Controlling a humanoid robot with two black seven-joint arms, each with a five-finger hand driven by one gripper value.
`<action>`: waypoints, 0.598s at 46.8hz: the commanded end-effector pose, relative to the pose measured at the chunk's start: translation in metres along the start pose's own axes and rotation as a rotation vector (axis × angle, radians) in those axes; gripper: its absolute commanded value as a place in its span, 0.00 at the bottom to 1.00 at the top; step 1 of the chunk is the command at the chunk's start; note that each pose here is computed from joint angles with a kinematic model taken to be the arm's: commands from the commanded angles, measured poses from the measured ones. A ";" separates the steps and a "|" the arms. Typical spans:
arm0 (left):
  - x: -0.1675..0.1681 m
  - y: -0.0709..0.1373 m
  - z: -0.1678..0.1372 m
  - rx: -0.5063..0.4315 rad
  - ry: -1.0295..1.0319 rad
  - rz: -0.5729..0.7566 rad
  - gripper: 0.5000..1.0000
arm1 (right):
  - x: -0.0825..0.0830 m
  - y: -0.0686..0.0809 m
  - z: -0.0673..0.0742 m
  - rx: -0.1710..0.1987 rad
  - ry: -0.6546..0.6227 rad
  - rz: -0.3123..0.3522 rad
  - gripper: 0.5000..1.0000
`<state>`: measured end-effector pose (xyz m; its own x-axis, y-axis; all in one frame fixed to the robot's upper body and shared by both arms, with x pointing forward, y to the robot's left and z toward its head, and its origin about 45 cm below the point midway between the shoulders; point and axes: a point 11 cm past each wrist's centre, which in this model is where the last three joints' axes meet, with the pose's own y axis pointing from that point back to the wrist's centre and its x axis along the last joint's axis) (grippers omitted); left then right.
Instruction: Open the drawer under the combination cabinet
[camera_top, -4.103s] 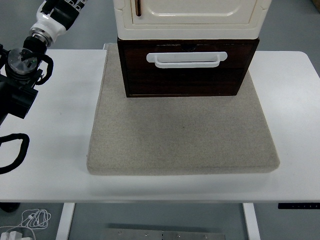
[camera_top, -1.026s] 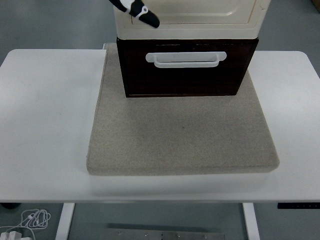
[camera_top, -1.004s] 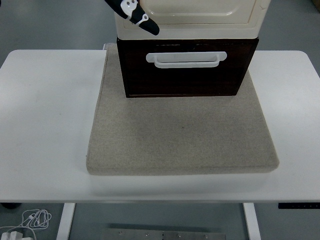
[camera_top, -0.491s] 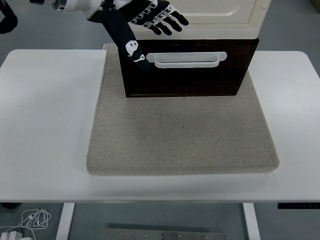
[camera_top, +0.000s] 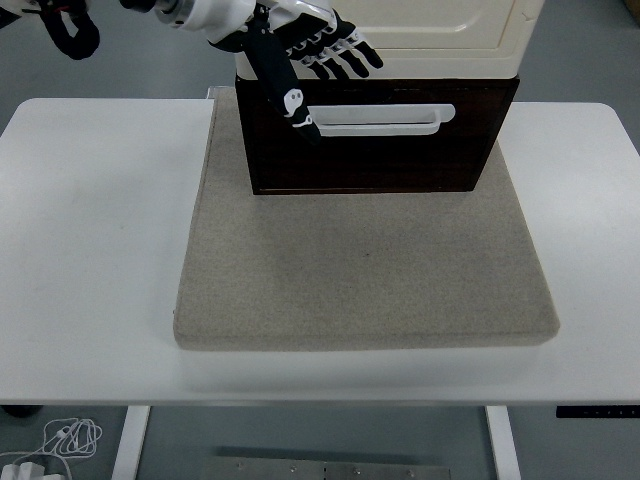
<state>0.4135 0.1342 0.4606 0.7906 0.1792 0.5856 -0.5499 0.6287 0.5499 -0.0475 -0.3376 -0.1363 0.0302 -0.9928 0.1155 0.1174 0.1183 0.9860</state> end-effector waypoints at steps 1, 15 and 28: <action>0.004 -0.003 -0.005 0.032 -0.033 0.017 1.00 | 0.000 0.000 0.000 0.000 -0.001 -0.001 0.86; 0.001 -0.024 -0.006 0.059 -0.046 -0.006 1.00 | 0.000 0.000 0.000 0.000 0.000 0.000 0.86; -0.005 -0.039 -0.007 0.081 -0.071 -0.017 1.00 | 0.000 0.000 0.000 0.000 0.000 0.000 0.86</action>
<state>0.4336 0.1187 0.4348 0.7790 0.1190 0.6156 -0.5616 0.5692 0.6006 -0.0474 -0.3375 -0.1364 0.0302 -0.9929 0.1152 0.1173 0.1180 0.9861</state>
